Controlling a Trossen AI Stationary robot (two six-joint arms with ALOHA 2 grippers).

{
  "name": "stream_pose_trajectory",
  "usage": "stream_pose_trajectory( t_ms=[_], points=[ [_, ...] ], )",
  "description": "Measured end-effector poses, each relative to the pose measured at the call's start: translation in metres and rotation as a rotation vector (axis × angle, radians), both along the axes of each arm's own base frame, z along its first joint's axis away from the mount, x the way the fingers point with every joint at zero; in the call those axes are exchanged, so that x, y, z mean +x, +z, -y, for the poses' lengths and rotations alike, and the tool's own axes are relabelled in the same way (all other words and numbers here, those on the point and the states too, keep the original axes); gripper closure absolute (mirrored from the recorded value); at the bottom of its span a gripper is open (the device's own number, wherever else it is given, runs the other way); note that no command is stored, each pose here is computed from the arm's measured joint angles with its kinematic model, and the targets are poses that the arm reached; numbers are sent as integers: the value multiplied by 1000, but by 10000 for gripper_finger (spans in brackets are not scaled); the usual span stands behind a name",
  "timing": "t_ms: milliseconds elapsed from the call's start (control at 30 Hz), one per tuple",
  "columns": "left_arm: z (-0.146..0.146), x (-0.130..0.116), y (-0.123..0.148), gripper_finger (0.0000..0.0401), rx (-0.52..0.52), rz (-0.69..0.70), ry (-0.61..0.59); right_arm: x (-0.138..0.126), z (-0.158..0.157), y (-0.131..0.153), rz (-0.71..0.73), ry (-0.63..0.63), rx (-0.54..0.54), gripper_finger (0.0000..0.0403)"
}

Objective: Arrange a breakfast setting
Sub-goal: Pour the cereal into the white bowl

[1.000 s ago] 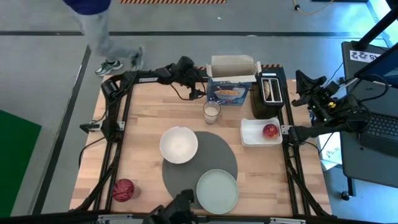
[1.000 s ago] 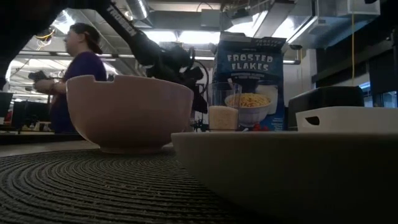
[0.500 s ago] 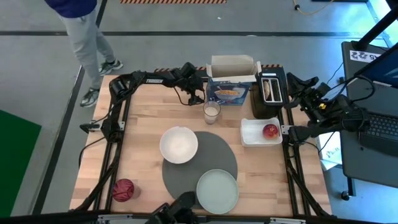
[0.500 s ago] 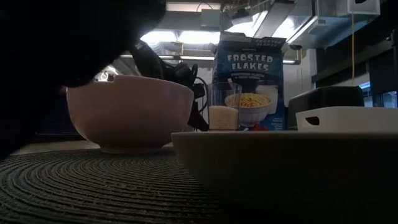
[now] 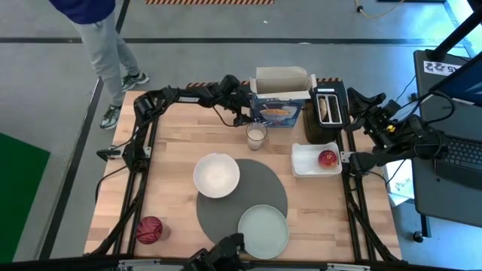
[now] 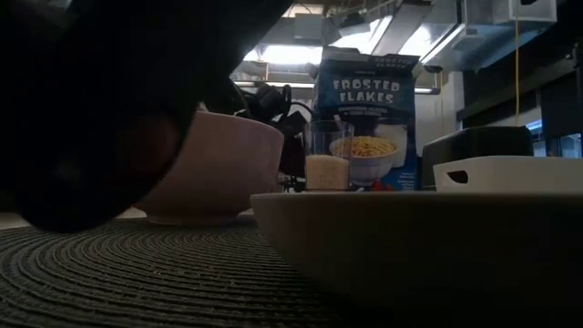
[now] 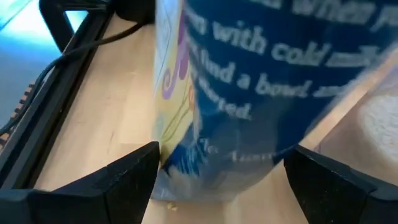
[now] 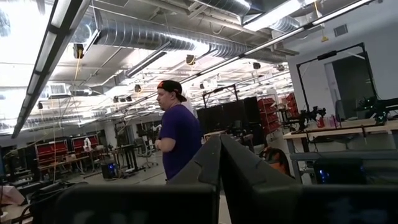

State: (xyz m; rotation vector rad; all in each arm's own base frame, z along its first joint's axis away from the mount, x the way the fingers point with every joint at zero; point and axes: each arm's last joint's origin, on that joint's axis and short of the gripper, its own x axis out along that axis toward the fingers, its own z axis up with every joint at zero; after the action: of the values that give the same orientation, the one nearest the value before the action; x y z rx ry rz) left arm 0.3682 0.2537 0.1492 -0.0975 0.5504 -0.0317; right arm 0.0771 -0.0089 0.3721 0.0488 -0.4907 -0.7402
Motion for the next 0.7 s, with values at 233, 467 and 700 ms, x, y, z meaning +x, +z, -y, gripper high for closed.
stream_pose_trajectory(
  t_ms=[233,467,700],
  points=[
    [18,16,3,73,68,10,12,-1,0,2,31,1,5,393],
    [21,19,2,74,84,-21,92,3,-1,2,28,10,-3,393],
    [20,19,3,116,51,-16,110,8,-2,1,7,11,-7,393]
  ],
)
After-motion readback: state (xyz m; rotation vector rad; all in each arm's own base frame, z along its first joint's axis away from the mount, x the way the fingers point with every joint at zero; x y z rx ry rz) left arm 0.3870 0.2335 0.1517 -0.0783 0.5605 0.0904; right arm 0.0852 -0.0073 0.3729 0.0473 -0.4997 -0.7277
